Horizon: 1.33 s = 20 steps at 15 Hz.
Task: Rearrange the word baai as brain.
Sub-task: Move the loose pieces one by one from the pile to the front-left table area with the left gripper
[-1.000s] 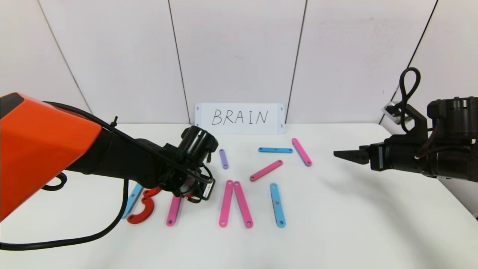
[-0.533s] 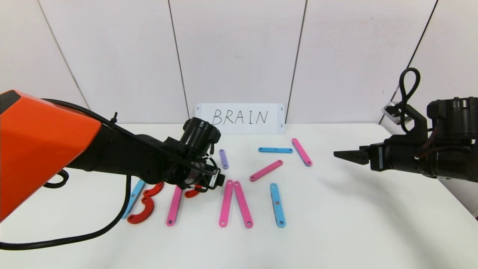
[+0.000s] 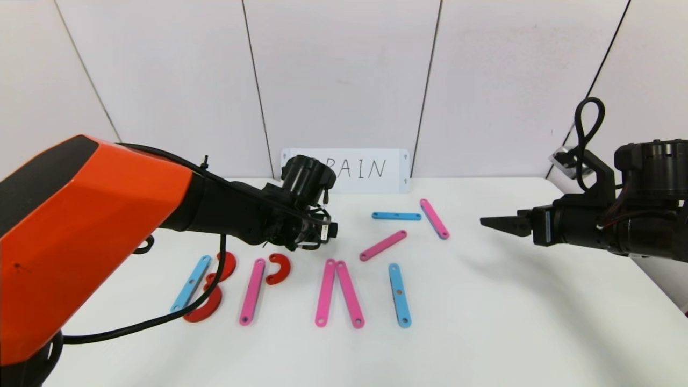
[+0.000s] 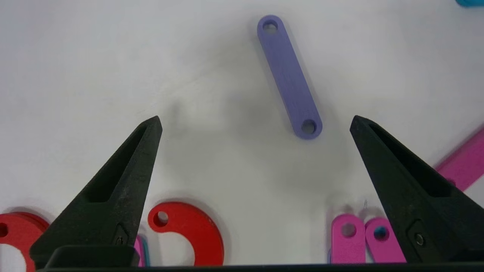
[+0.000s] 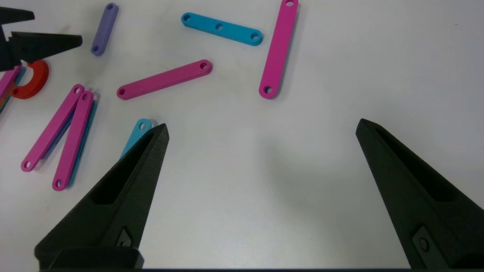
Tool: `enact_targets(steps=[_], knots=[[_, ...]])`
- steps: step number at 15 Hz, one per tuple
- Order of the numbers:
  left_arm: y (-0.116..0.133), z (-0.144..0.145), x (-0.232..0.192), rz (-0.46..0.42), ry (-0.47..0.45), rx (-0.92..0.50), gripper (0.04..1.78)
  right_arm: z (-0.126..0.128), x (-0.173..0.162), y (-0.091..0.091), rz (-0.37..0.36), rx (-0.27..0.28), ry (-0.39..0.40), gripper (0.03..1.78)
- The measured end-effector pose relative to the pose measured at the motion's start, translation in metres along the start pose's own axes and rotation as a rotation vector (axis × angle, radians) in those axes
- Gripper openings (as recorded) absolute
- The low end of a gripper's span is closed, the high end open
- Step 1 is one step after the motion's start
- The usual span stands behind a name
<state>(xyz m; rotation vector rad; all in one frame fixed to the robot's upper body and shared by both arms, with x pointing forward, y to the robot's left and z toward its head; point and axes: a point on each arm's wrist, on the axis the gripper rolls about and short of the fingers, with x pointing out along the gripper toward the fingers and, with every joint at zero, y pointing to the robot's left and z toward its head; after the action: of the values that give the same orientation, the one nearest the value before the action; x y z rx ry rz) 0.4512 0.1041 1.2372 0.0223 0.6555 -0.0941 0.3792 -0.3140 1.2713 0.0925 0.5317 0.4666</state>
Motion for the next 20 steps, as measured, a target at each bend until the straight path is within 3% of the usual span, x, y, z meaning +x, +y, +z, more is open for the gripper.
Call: enact_targets(steps=[9,12,15,20], knots=[[-0.016,-0.001,0.041,0.075,-0.031,-0.101,1.74,-0.001,0.000,0.000,0.000,0.000,0.003,1.73],[-0.018,-0.005,0.048,0.094,-0.028,-0.095,1.63,0.000,0.000,0.000,0.000,0.000,0.002,1.73],[-0.018,-0.007,0.050,0.096,-0.021,-0.089,1.27,-0.001,0.000,0.000,0.000,0.000,0.003,1.73],[-0.018,-0.008,0.051,0.098,-0.018,-0.087,0.43,-0.001,0.000,0.001,0.003,-0.001,0.004,1.73]])
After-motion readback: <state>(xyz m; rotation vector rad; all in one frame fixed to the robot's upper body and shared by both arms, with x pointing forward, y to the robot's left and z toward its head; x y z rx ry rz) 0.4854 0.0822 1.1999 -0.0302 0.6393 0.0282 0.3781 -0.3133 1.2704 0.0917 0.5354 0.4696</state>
